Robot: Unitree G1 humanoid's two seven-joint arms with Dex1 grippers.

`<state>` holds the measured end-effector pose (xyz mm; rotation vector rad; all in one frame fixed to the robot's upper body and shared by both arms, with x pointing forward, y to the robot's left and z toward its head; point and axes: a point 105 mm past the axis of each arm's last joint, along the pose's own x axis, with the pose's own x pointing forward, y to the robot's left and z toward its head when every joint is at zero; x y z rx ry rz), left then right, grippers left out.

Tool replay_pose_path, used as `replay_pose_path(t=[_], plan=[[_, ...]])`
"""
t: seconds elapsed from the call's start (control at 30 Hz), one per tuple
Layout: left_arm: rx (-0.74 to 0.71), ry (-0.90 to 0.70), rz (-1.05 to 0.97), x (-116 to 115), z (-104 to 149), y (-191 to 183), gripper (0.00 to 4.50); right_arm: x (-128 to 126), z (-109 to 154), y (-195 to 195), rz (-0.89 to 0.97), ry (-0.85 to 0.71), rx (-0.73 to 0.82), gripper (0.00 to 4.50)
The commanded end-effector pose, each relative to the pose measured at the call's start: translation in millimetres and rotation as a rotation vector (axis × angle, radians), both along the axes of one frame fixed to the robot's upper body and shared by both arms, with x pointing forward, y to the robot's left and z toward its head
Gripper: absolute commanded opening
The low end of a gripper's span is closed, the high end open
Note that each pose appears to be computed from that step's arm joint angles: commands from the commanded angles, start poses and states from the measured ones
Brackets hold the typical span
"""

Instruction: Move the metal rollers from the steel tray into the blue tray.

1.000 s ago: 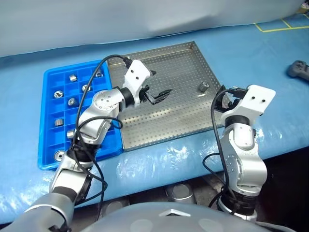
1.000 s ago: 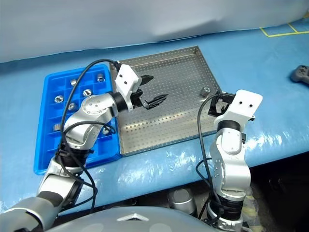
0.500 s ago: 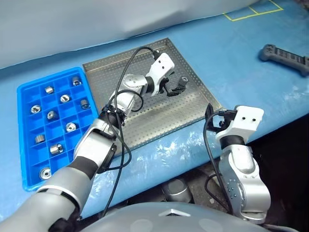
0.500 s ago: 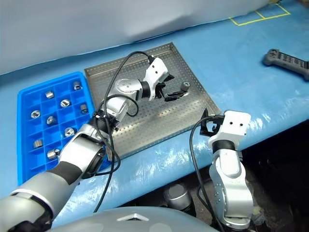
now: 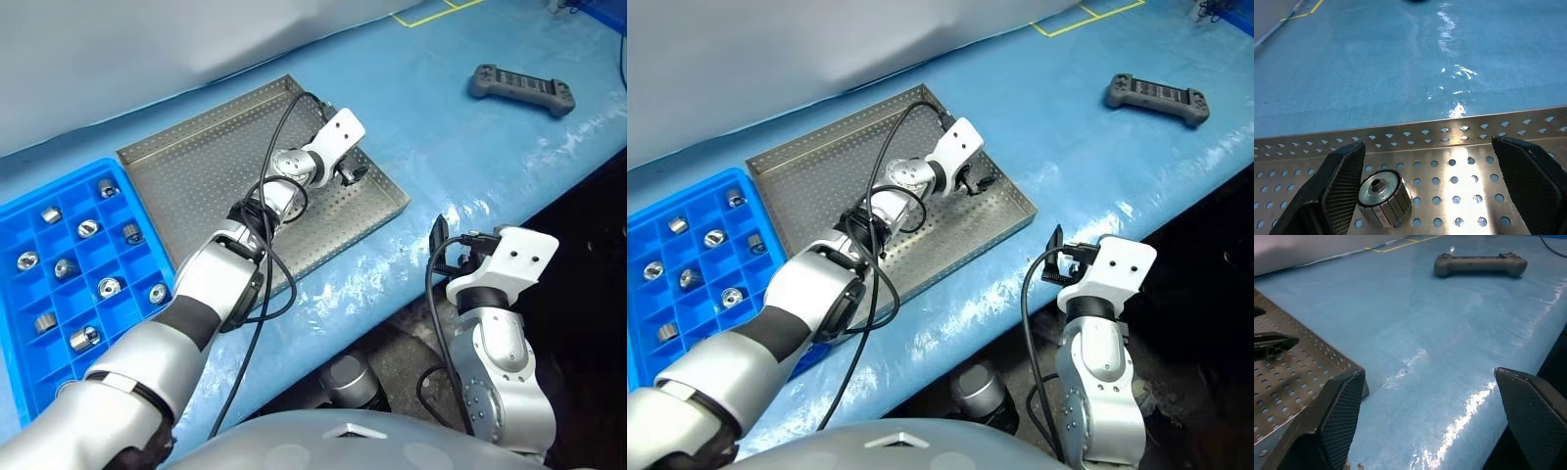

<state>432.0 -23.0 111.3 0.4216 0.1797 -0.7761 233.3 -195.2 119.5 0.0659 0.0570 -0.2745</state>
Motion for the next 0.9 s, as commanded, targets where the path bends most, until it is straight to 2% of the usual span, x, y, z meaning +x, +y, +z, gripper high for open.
replay_pose_path(t=[0.03,0.13,0.33,0.9], plan=[[-0.011,-0.073,0.071,10,19,2,4.50,-5,17,-1,-0.016,-0.073,-0.009,4.47],[-0.033,-0.083,0.150,16,22,10,4.50,-6,16,-2,-0.024,-0.070,-0.007,4.47],[-0.178,-0.032,0.212,23,32,22,4.50,-7,15,-2,-0.029,-0.072,-0.006,4.47],[-0.080,0.045,0.367,23,-6,47,4.50,-8,13,-2,-0.048,-0.075,0.009,4.47]])
